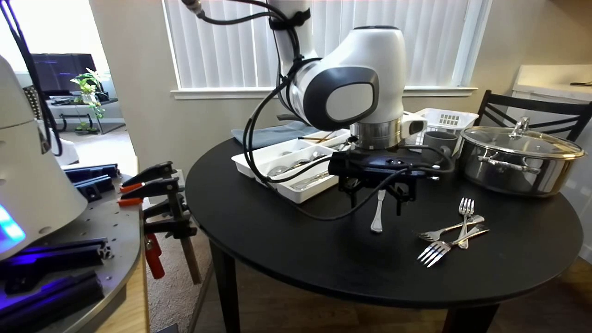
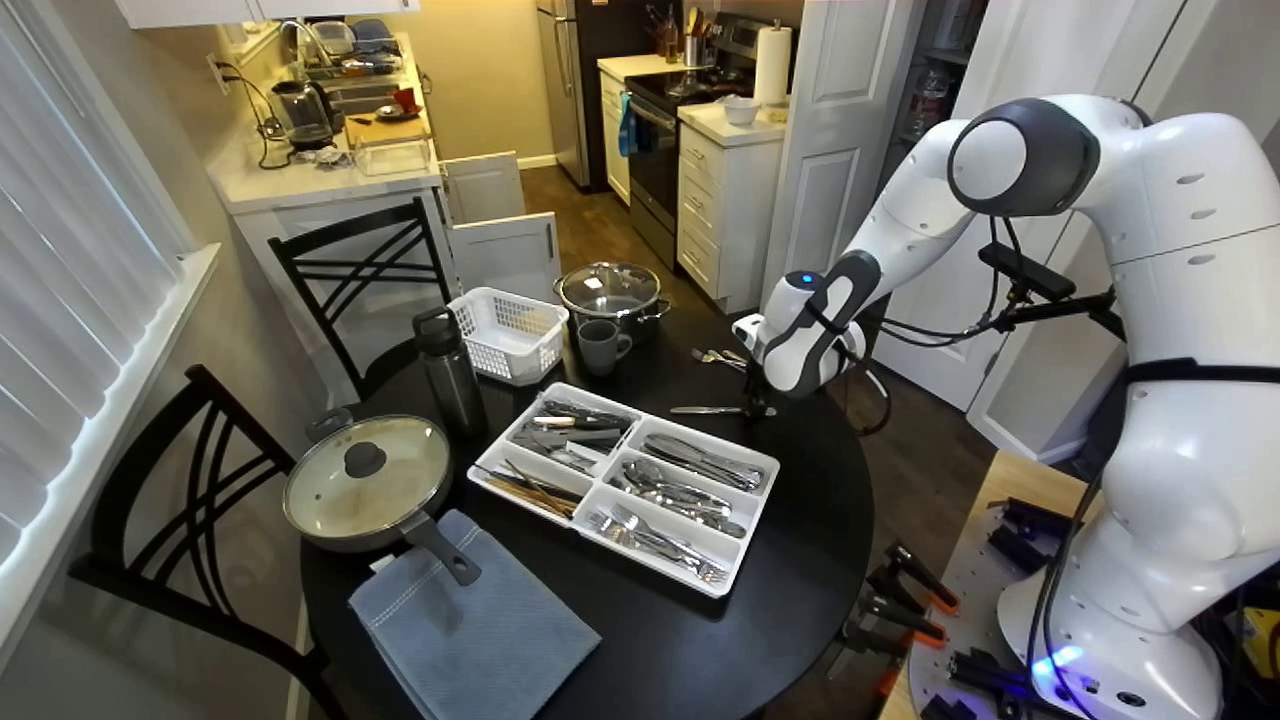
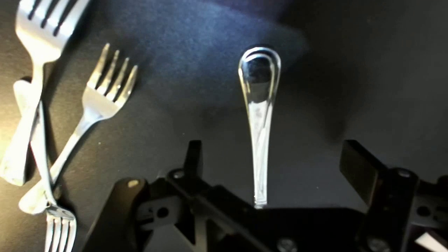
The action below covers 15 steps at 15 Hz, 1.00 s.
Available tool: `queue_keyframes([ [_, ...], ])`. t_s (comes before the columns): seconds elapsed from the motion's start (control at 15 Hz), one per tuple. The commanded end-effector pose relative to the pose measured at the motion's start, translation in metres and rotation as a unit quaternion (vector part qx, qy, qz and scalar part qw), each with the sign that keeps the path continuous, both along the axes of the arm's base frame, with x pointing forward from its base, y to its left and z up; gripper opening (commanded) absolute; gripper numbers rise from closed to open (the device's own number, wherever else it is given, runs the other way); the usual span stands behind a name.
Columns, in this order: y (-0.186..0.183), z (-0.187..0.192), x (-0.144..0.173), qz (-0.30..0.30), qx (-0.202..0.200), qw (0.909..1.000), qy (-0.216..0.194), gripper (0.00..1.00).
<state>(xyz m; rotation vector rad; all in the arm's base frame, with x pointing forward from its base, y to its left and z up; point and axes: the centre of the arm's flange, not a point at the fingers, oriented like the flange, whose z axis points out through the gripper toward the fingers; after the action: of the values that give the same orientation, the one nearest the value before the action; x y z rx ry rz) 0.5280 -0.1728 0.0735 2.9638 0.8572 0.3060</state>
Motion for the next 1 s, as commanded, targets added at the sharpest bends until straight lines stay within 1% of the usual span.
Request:
queue_keyframes([
  [0.0, -0.001, -0.012, -0.004, 0.000, 0.021, 0.9997, 0.009, 0.75],
  [0.07, 0.000, -0.013, -0.005, -0.001, 0.026, 0.9996, 0.010, 0.74],
  [0.27, -0.001, -0.011, -0.003, -0.008, 0.033, 0.9994, 0.007, 0.53],
  [0.4, -0.003, -0.009, -0.002, -0.011, 0.036, 0.9993, 0.004, 0.42],
  [0.8, -0.004, -0.005, 0.002, -0.015, 0.041, 0.9990, -0.004, 0.03],
  [0.93, -0.003, -0.002, 0.003, -0.015, 0.042, 0.9990, -0.006, 0.00],
])
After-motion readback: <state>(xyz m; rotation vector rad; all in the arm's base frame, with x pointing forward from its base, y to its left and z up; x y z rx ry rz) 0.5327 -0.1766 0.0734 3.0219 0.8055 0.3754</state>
